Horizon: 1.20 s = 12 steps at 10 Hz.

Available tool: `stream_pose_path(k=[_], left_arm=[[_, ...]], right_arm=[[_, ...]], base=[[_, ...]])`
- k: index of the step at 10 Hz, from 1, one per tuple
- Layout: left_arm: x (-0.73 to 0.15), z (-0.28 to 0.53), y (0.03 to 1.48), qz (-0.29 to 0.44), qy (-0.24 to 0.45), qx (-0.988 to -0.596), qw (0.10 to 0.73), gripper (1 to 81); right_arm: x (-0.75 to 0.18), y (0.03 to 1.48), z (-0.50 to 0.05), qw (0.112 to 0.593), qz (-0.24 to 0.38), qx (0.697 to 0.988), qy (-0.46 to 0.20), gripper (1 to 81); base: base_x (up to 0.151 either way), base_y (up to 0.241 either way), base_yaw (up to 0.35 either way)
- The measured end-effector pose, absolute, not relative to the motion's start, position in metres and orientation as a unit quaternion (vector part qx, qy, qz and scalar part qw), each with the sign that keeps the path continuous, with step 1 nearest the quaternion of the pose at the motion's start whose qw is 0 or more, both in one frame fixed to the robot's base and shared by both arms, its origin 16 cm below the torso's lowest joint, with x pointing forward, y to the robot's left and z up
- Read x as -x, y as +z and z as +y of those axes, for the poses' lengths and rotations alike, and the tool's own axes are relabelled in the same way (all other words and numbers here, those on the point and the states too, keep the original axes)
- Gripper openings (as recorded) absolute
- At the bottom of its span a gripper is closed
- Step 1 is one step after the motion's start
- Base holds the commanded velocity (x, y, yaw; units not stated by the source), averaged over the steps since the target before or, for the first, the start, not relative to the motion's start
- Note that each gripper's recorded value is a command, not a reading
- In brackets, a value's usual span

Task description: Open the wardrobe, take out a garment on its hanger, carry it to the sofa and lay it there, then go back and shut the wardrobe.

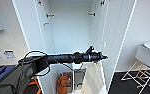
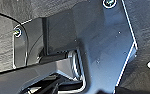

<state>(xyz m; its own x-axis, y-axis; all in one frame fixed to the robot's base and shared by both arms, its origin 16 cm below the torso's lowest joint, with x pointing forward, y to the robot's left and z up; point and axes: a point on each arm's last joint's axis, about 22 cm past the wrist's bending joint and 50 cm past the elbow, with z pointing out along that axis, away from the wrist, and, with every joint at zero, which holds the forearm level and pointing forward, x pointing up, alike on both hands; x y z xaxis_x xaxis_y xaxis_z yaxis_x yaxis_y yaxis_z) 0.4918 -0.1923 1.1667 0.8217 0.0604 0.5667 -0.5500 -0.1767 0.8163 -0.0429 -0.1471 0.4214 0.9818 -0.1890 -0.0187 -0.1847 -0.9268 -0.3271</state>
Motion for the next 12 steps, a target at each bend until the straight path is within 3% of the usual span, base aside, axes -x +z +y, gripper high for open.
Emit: stream_pose_path(k=[12], left_arm=[[-0.48, -0.196, 1.17, -0.176, 0.239, -0.722, 0.625, 1.0]], right_arm=[[0.04, 0.421, -0.149, 0.165, 0.096, 0.981, -0.013, 81.1]], base=[[0.0, 0.0, -0.285]])
